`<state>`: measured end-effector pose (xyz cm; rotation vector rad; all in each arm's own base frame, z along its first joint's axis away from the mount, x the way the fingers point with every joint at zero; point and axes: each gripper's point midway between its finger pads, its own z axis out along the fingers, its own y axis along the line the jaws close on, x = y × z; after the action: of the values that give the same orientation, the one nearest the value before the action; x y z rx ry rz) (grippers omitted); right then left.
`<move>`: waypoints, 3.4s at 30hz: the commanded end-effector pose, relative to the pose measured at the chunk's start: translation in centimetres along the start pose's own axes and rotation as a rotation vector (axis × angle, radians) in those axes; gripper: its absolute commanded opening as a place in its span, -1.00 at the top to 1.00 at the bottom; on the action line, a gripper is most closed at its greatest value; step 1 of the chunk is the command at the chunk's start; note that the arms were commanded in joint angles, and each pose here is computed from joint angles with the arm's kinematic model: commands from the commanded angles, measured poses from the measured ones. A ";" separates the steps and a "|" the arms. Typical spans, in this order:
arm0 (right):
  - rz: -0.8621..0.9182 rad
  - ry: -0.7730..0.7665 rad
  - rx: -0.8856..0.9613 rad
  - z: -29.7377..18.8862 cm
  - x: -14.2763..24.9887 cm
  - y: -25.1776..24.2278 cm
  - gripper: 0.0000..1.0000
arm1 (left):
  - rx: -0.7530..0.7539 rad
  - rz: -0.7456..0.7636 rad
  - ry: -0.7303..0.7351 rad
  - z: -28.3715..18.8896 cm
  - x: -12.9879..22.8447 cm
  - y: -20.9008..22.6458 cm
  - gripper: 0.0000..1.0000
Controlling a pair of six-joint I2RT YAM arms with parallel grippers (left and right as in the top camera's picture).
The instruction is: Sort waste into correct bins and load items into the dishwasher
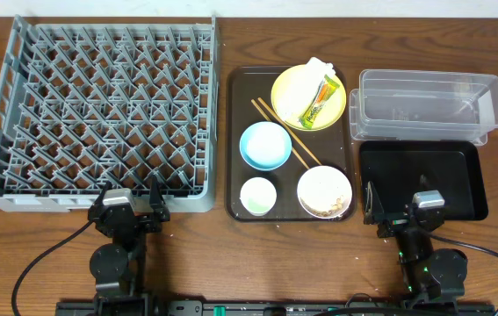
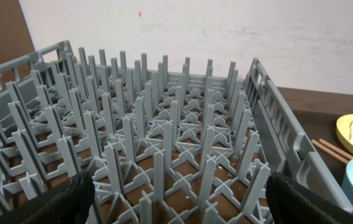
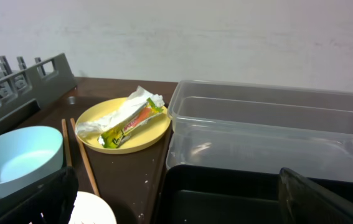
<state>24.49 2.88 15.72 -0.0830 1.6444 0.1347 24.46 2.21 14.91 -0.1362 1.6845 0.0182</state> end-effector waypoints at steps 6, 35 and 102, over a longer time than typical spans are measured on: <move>-0.004 -0.002 0.011 0.0 0.0 -0.2 -0.98 | -0.020 0.006 0.054 0.1 1.7 0.4 -0.77; -0.004 -0.002 0.011 0.0 0.0 -0.2 -0.98 | -0.020 0.006 0.054 0.1 1.7 0.4 -0.78; -0.023 -0.202 -0.071 -1.3 -8.2 1.4 -0.99 | -0.020 0.006 0.054 0.1 1.7 0.4 -0.78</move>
<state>24.05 3.96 21.34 -0.1354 1.4744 0.1815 24.46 2.21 14.91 -0.1361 1.6845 0.0183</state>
